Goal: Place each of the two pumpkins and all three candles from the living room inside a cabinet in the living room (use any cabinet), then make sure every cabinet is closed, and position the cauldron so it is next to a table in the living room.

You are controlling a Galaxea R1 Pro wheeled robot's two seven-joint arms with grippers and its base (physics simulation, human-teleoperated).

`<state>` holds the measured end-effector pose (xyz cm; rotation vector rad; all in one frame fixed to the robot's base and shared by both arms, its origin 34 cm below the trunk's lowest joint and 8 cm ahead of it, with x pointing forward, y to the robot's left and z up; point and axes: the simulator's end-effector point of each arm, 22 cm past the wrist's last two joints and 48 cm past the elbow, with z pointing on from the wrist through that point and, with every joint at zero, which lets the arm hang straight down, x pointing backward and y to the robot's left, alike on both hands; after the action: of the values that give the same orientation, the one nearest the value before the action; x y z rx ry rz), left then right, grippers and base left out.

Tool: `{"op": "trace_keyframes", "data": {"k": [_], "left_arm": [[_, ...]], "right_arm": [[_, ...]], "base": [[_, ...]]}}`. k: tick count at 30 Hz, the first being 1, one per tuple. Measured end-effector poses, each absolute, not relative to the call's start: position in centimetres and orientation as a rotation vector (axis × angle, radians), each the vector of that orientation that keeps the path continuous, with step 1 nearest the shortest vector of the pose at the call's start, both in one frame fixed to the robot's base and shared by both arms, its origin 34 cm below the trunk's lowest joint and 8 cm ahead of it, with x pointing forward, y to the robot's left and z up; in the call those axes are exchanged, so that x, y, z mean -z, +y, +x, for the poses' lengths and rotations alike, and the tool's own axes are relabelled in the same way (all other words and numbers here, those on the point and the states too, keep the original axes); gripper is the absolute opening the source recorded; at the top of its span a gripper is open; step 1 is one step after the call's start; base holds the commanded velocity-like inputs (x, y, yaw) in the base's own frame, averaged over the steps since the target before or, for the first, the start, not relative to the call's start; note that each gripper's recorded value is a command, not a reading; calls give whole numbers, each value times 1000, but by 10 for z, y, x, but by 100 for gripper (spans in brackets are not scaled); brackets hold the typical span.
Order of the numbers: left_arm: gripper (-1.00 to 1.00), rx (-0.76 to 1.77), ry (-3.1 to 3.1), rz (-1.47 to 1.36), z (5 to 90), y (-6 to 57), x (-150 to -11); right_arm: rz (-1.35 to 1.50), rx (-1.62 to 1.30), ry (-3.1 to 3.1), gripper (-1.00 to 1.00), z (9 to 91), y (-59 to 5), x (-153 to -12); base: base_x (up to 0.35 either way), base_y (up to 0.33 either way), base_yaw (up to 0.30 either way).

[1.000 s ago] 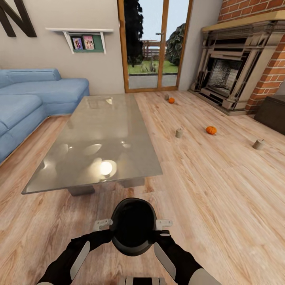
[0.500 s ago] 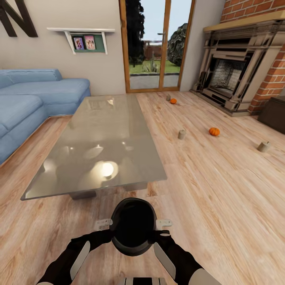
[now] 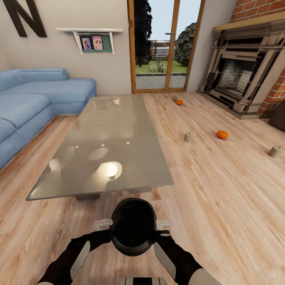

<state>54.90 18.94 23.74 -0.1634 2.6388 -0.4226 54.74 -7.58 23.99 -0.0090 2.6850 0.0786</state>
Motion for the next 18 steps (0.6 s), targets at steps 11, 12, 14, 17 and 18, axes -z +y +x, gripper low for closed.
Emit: {"op": "trace_keyframes", "data": {"k": [11, 12, 14, 17, 18], "left_arm": [[-100, 424, 2638, -166, 549, 190, -237], [-100, 424, 2638, -165, 549, 190, -238], [-100, 424, 2637, -166, 549, 190, -238], [-100, 424, 2642, -167, 548, 190, -236], [-100, 423, 2647, -165, 546, 190, -233]], "right_arm": [[-10, -77, 2684, -100, 548, -76, -240], [-10, -77, 2684, -100, 548, -76, -240], [-10, -77, 2684, -100, 548, -76, -240], [-9, -77, 2688, -100, 547, -76, -238], [-11, -81, 2694, -100, 545, -76, -235]], "base": [[37, 0, 31], [1, 0, 1], [0, 0, 0], [0, 0, 0], [0, 0, 0]]}}
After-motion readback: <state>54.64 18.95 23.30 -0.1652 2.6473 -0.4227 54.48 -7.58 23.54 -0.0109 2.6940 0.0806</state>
